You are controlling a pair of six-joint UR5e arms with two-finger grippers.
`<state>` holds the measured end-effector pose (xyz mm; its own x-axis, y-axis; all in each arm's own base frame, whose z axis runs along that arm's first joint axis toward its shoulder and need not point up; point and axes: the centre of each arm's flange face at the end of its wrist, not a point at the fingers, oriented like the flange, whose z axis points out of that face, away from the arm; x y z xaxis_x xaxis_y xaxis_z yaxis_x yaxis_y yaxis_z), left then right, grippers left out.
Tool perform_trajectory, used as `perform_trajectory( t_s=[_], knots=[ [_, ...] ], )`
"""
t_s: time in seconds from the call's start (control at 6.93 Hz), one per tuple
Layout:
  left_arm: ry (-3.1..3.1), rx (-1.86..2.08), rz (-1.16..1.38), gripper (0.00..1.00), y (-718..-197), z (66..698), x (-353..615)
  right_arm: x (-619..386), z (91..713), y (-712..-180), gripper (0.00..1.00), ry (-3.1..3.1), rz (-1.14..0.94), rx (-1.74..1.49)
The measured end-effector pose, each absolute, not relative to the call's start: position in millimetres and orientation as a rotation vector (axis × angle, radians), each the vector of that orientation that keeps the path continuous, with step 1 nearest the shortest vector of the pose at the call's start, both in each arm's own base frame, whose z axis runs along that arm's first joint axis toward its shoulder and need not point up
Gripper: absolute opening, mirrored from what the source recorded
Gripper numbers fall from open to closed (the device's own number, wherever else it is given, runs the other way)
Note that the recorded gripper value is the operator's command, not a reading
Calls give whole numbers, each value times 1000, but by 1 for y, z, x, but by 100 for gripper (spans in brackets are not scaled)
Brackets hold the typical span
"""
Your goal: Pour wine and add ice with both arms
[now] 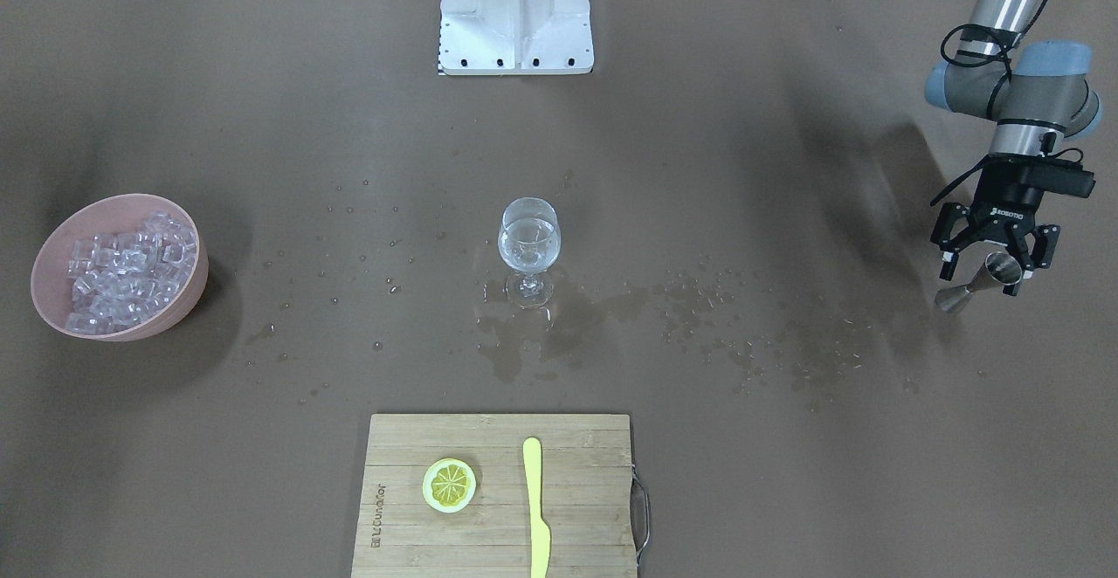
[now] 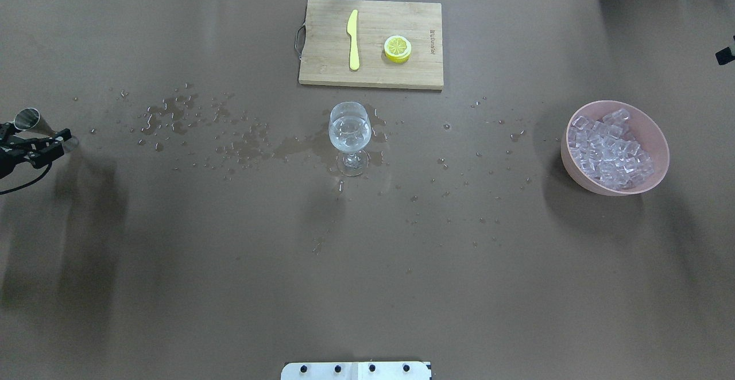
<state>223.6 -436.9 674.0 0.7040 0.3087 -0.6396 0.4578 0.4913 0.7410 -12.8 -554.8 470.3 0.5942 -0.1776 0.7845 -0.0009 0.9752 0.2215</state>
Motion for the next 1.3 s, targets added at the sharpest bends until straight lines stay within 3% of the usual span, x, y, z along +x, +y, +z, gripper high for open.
perform_trajectory(
  t_s=[0.43, 0.58, 0.72, 0.87, 1.3],
  knots=[
    [811, 1085, -93, 49, -435, 681, 232, -13, 467, -554, 100, -931, -104, 212],
    [808, 1082, -90, 33, -433, 683, 230, -13, 466, -554, 100, -931, -105, 214],
    [810, 1080, -88, 7, -431, 684, 230, -13, 465, -554, 100, -931, -106, 216],
    [813, 1079, -87, 0, -431, 683, 230, -13, 463, -553, 100, -931, -107, 219],
    [836, 1094, -95, 0, -437, 669, 236, -12, 462, -551, 100, -933, -96, 216]
  ],
)
